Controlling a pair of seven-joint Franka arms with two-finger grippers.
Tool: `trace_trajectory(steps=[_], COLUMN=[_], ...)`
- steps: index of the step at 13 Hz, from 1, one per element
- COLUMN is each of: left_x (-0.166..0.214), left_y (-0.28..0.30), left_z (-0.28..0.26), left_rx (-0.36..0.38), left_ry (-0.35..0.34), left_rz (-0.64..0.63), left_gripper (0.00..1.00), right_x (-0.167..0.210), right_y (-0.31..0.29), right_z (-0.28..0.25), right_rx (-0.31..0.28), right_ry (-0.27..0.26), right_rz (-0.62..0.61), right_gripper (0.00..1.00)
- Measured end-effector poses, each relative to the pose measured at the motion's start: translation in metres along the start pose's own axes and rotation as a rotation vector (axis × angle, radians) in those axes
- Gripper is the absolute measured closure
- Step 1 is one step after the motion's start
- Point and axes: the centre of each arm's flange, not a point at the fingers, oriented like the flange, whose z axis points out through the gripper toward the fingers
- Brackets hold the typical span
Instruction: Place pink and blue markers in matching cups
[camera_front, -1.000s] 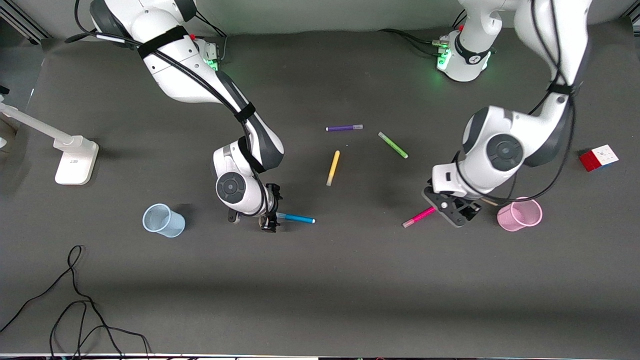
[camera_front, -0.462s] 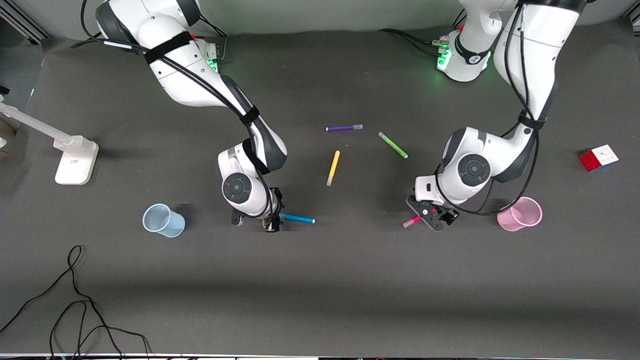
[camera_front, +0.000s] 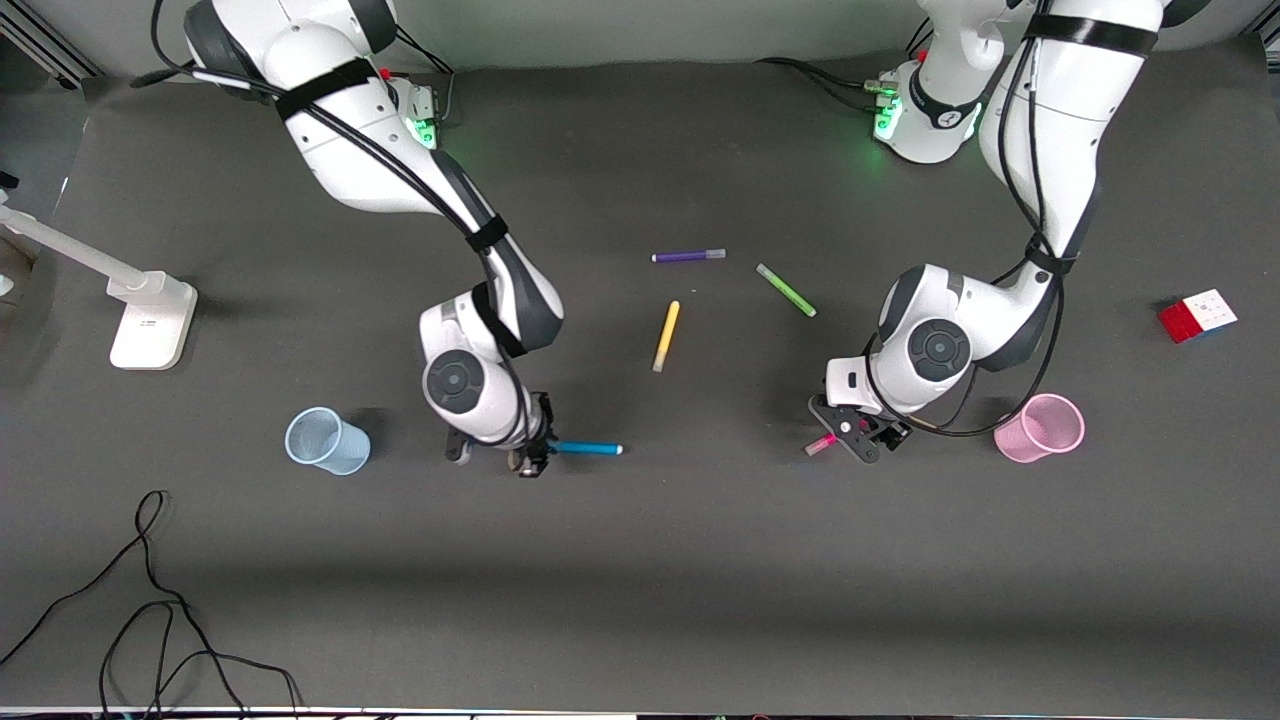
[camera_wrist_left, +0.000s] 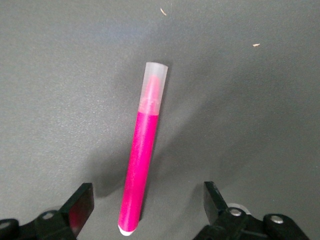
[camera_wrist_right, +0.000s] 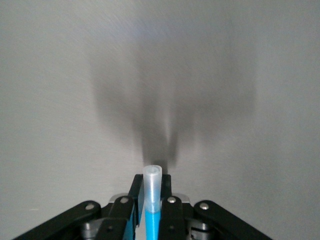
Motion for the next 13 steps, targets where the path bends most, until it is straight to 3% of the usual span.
trace_trajectory(steps=[1,2,6,7,8,9,10,13], left_x=[0.0,0.0,0.001,0.001,0.001,0.001,0.001,0.003], left_y=[0.0,0.0,-0.002,-0.003,-0.003,-0.003,-0.003,-0.005], left_z=[0.0,0.0,-0.002,-0.002,-0.003,-0.003,-0.003,-0.009], left_rx=[0.0,0.0,0.005,0.006,0.006,0.007,0.007,0.007], left_ry=[0.0,0.0,0.004,0.004,0.004,0.005,0.005,-0.002], left_rz=[-0.002,-0.013,-0.065,-0.072,-0.077,-0.084,-0.093,-0.132], left_gripper=[0.03,0.1,0.6,0.67,0.68,0.78,0.82,0.82], right_x=[0.008,0.022,0.125,0.154,0.173,0.187,0.196,0.205], right_y=[-0.009,-0.019,-0.06,-0.062,-0.06,-0.055,-0.05,-0.041], right_z=[-0.028,-0.063,-0.206,-0.233,-0.253,-0.267,-0.274,-0.264], right_rx=[-0.016,-0.049,-0.195,-0.244,-0.291,-0.342,-0.393,-0.54], right_ry=[0.01,0.02,0.002,-0.009,-0.016,0.008,0.067,0.23], right_rz=[-0.017,-0.049,-0.184,-0.235,-0.308,-0.4,-0.497,-0.693], right_gripper=[0.83,0.83,0.83,0.83,0.83,0.83,0.83,0.83])
